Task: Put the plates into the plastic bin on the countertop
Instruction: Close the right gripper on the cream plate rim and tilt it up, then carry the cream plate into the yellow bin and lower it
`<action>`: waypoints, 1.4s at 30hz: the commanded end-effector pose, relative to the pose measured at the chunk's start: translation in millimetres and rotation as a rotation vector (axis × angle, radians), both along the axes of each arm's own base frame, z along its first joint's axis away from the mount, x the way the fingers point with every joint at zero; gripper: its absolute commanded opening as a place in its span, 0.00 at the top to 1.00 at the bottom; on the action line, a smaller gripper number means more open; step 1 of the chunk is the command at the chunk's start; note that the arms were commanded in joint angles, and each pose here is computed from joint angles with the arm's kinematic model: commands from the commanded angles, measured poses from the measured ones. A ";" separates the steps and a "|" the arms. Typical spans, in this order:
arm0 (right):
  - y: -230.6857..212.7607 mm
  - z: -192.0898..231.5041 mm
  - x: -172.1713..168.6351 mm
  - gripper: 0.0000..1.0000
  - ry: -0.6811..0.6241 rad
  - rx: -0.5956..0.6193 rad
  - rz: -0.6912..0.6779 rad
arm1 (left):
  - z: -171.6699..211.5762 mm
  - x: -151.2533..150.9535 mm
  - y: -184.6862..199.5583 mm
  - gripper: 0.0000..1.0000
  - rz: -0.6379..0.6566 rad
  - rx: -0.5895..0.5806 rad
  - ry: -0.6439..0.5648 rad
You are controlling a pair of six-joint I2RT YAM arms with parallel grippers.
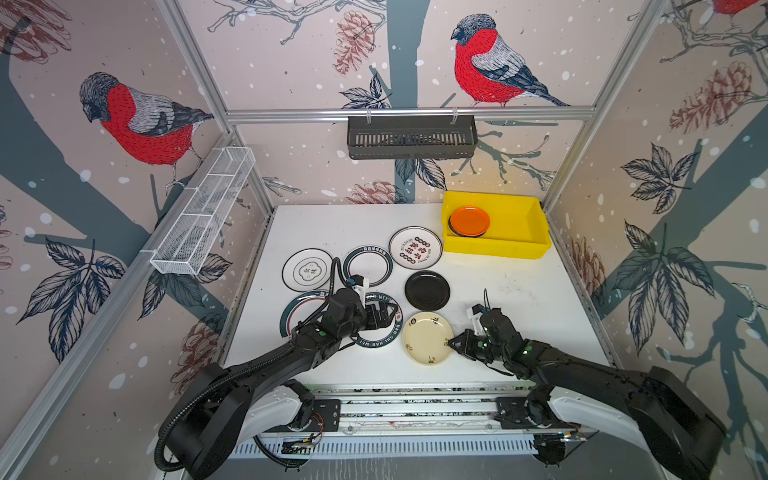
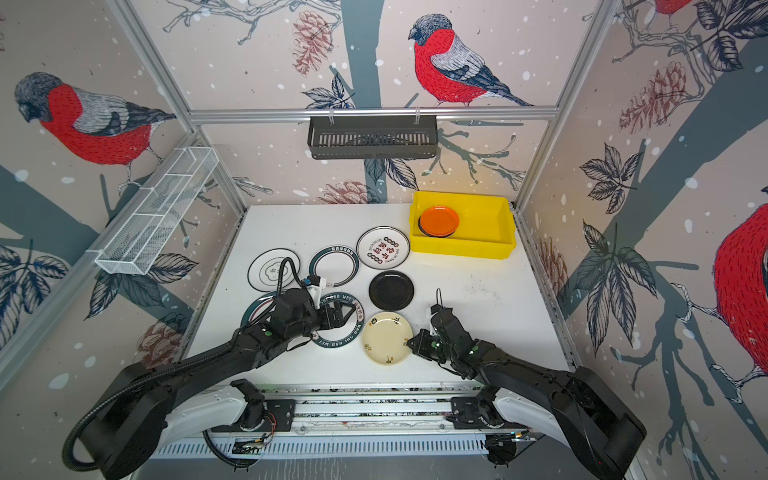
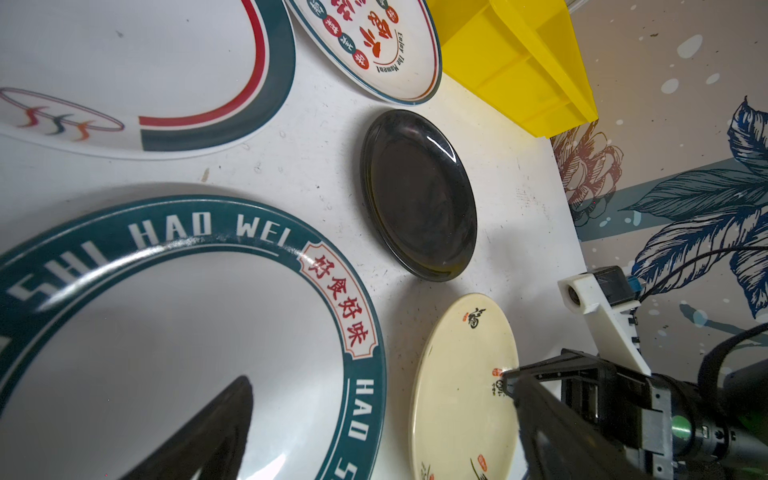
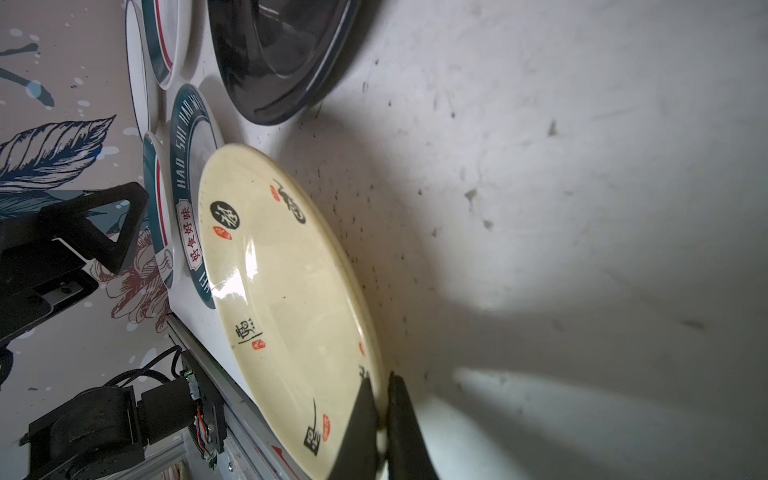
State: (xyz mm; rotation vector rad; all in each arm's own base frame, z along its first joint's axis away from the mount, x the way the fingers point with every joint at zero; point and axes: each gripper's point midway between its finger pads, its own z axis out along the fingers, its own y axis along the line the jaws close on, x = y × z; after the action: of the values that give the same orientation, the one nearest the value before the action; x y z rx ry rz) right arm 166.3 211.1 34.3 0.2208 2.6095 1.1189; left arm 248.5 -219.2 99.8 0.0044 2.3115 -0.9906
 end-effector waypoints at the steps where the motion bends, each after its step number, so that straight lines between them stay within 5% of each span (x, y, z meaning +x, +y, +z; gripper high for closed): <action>1: -4.8 0.3 1.6 0.98 0.015 0.010 -0.041 | 8.7 3.5 -1.9 0.03 0.000 -0.016 -0.032; 12: -20.5 17.4 17.5 0.99 -0.006 0.048 -0.135 | 13.4 5.4 -1.1 0.03 0.004 -0.014 -0.047; 23: -60.5 54.5 69.3 0.99 -0.103 -0.016 -0.274 | 28.5 14.0 -2.8 0.03 0.015 -0.015 -0.087; 42: -129.9 171.8 250.3 1.00 -0.391 -0.151 -0.486 | 47.6 20.4 0.7 0.03 0.036 -0.010 -0.146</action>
State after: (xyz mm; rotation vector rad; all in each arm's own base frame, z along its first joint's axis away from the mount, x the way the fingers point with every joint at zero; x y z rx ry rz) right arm 391.4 91.6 190.8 0.5547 2.1769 0.7768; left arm 264.8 -217.7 138.3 0.0114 2.1952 -0.9600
